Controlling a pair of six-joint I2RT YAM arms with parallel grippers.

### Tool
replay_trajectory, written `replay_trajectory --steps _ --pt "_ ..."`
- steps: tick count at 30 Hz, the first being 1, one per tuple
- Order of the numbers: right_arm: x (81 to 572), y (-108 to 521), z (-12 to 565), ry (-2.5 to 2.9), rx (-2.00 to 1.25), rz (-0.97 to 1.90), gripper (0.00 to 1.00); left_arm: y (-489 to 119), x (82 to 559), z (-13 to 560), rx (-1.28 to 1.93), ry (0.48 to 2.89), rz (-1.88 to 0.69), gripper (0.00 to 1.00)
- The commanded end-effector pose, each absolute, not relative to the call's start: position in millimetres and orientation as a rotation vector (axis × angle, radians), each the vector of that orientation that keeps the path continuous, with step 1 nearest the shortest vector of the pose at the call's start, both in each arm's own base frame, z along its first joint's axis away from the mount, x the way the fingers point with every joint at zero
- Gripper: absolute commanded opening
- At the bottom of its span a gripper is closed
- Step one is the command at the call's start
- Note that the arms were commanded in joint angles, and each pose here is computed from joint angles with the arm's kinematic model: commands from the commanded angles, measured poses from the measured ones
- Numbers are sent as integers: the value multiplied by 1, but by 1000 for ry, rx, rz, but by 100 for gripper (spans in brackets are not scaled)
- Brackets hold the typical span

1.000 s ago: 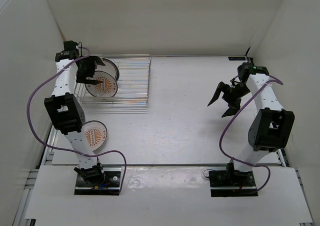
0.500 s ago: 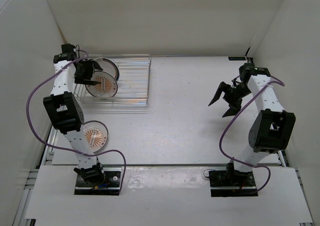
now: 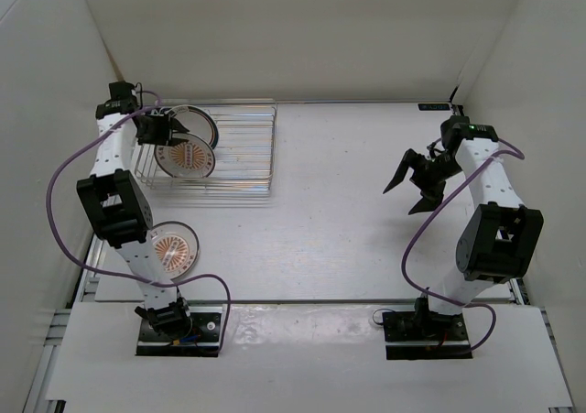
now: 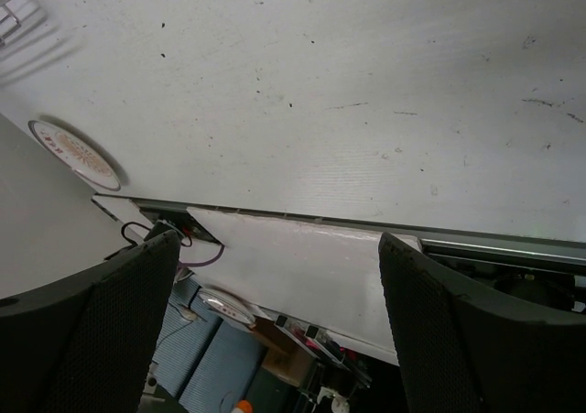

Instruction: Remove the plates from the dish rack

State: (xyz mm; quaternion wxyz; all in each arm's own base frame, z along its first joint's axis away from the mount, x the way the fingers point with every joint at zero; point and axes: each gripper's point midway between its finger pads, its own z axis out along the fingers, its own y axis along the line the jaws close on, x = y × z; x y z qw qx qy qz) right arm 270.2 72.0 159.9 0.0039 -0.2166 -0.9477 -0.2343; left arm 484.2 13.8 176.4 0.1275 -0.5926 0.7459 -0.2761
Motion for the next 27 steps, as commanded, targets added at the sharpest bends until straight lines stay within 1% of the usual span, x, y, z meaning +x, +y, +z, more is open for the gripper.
replay_trajectory --steps 1,3,4,7,8,10,11,13,14,18,20,22,24,26,27 --pt "266 73 167 -2983 -684 -769 90 21 465 188 -1753 2158 -755 38" --pt "266 73 167 -2979 -685 -773 90 21 464 198 -1756 2130 -773 34" --pt "266 73 167 -2977 -685 -777 90 22 464 201 -1761 2113 -782 28" --pt "266 74 166 -2968 -687 -781 90 20 464 214 -1756 2078 -813 21" --pt "266 74 167 -2971 -683 -782 90 20 464 223 -1745 2061 -834 21" --pt "266 75 166 -2966 -683 -782 90 22 464 230 -1767 2032 -862 15" --pt "266 75 166 -2964 -683 -787 90 22 464 240 -1776 2007 -887 15" --pt "265 76 166 -2966 -674 -784 90 19 463 255 -1771 1994 -930 10" --pt "266 75 167 -2969 -676 -785 90 17 462 260 -1783 1981 -946 10" --pt "266 75 166 -2967 -676 -787 90 12 455 289 -1808 1909 -1050 2" --pt "265 75 166 -2966 -674 -786 90 12 449 310 -1785 1876 -1066 0" --pt "265 76 166 -2961 -678 -790 90 22 448 328 -1767 1824 -1048 0" --pt "264 77 165 -2954 -680 -794 90 29 447 357 -1702 1772 -1057 0" --pt "265 77 165 -2953 -675 -799 90 34 444 366 -1680 1761 -1032 0" --pt "264 78 165 -2951 -675 -800 90 36 441 385 -1631 1736 -1037 0"
